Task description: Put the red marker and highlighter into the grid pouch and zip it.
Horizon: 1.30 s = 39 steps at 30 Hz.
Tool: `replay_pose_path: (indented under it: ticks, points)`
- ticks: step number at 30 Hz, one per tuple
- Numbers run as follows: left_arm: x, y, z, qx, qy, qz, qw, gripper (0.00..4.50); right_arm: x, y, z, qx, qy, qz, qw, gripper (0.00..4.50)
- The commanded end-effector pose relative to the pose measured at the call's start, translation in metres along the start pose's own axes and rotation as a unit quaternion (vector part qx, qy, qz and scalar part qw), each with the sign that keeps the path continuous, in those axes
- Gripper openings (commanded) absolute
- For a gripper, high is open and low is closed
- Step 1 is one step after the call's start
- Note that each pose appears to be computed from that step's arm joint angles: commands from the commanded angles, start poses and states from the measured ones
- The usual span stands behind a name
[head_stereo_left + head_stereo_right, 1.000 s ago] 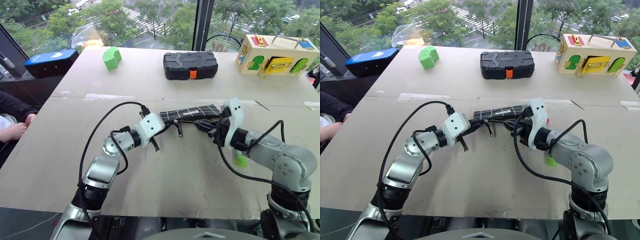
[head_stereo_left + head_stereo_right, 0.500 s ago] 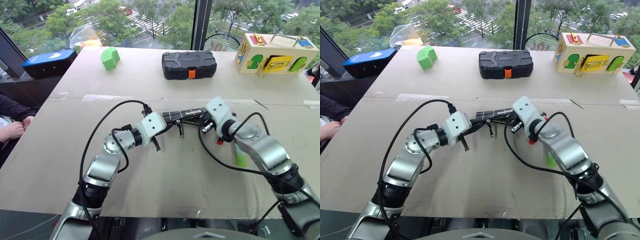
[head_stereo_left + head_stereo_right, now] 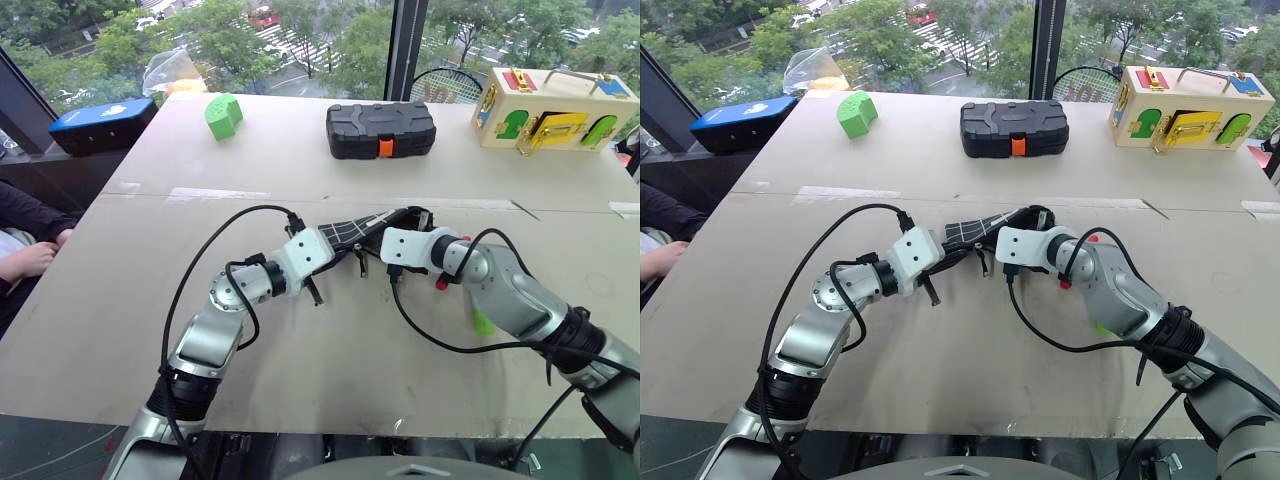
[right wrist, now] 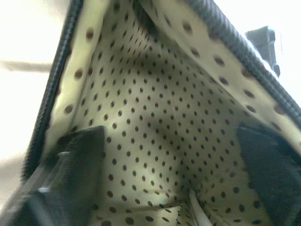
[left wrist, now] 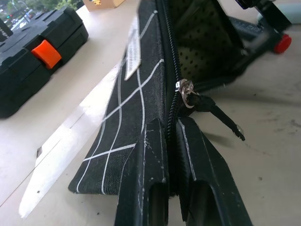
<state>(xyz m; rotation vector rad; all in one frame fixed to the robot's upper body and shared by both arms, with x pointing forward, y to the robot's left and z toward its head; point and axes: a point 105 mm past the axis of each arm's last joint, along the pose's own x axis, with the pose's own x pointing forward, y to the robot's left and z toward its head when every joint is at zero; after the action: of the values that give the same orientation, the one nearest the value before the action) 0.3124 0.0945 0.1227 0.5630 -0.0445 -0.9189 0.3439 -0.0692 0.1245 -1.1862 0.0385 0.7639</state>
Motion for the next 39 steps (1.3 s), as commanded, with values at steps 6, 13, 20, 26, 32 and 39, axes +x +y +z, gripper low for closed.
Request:
replay_pose_path:
  ticks: [6,13,20,26,32,39]
  points:
    - [-0.002,0.025,0.002,-0.012,0.003,0.044,0.999,0.0,-0.081,-0.03,-0.006,0.304,-0.029,-0.065,0.95,4.43]
    - [0.0,0.033,0.0,-0.009,0.01,0.052,0.999,0.0,-0.111,0.003,-0.039,0.505,0.076,-0.151,0.846,4.43]
    - [0.004,0.036,0.002,-0.001,0.005,0.049,0.999,0.0,-0.071,0.033,-0.047,0.621,0.14,-0.169,0.753,4.43]
    - [0.002,0.035,0.002,0.002,0.005,0.05,0.999,0.0,-0.048,0.036,-0.054,0.622,0.163,-0.184,0.743,4.43]
    - [-0.002,0.032,0.001,0.0,0.008,0.058,0.998,0.0,-0.038,0.048,-0.064,0.619,0.191,-0.17,0.742,2.65]
    - [-0.005,0.03,-0.002,-0.007,0.012,0.066,0.998,0.0,-0.054,0.038,-0.059,0.627,0.156,-0.157,0.747,0.28]
